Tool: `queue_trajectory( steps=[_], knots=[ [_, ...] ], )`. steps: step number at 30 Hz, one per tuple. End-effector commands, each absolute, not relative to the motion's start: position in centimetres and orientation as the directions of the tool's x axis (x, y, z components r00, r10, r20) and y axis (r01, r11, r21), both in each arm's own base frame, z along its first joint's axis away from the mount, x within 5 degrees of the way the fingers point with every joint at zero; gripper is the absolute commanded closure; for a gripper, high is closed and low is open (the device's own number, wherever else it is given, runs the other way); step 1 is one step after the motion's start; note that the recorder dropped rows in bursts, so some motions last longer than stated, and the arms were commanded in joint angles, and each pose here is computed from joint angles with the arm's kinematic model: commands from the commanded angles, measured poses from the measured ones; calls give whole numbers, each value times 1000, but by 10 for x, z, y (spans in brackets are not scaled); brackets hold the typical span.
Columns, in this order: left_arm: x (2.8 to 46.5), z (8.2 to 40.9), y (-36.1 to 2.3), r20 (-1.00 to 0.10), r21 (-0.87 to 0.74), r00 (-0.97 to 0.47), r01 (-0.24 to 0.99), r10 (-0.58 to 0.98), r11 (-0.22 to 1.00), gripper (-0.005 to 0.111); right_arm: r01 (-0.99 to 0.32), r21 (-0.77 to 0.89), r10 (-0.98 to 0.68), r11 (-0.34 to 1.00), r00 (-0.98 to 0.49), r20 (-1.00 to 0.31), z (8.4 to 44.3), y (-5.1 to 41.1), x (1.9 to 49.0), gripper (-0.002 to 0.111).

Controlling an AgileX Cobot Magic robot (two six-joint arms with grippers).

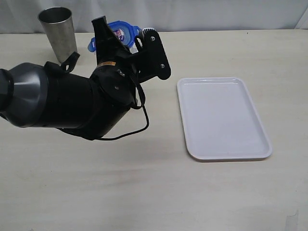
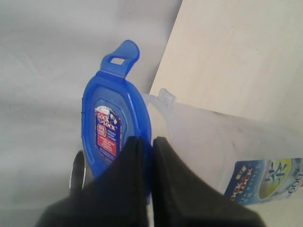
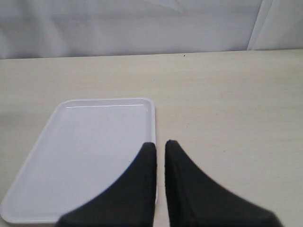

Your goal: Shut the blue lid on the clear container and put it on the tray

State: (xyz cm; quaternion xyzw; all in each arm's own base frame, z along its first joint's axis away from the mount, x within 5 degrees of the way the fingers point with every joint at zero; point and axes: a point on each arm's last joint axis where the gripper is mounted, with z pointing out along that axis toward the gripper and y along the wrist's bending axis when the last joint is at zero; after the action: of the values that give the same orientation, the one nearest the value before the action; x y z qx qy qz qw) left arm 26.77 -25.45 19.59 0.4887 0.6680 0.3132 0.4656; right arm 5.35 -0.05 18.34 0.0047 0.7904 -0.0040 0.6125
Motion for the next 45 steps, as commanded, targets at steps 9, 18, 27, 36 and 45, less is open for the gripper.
queue_trajectory(
  steps=[9, 18, 27, 36, 45],
  knots=[
    [266, 196, -254, -302, 872, -89, 375, 949, 313, 70, 15, 3, 7, 1000, -253, -967, 182, -1, 53, 101],
    [269, 197, -251, -312, 872, -105, 363, 944, 329, 69, 15, 3, 7, 1000, -253, -967, 182, -1, 53, 101],
    [286, 191, -238, -364, 823, -113, 426, 925, 376, 88, 15, 3, 7, 1000, -253, -967, 182, -1, 53, 101],
    [289, 197, -241, -388, 841, -68, 383, 919, 383, 88, 15, 3, 7, 1000, -253, -967, 182, -1, 53, 101],
    [293, 198, -238, -416, 834, -72, 368, 906, 412, 88, 15, 3, 7, 1000, -253, -967, 182, -1, 53, 101]
  ],
)
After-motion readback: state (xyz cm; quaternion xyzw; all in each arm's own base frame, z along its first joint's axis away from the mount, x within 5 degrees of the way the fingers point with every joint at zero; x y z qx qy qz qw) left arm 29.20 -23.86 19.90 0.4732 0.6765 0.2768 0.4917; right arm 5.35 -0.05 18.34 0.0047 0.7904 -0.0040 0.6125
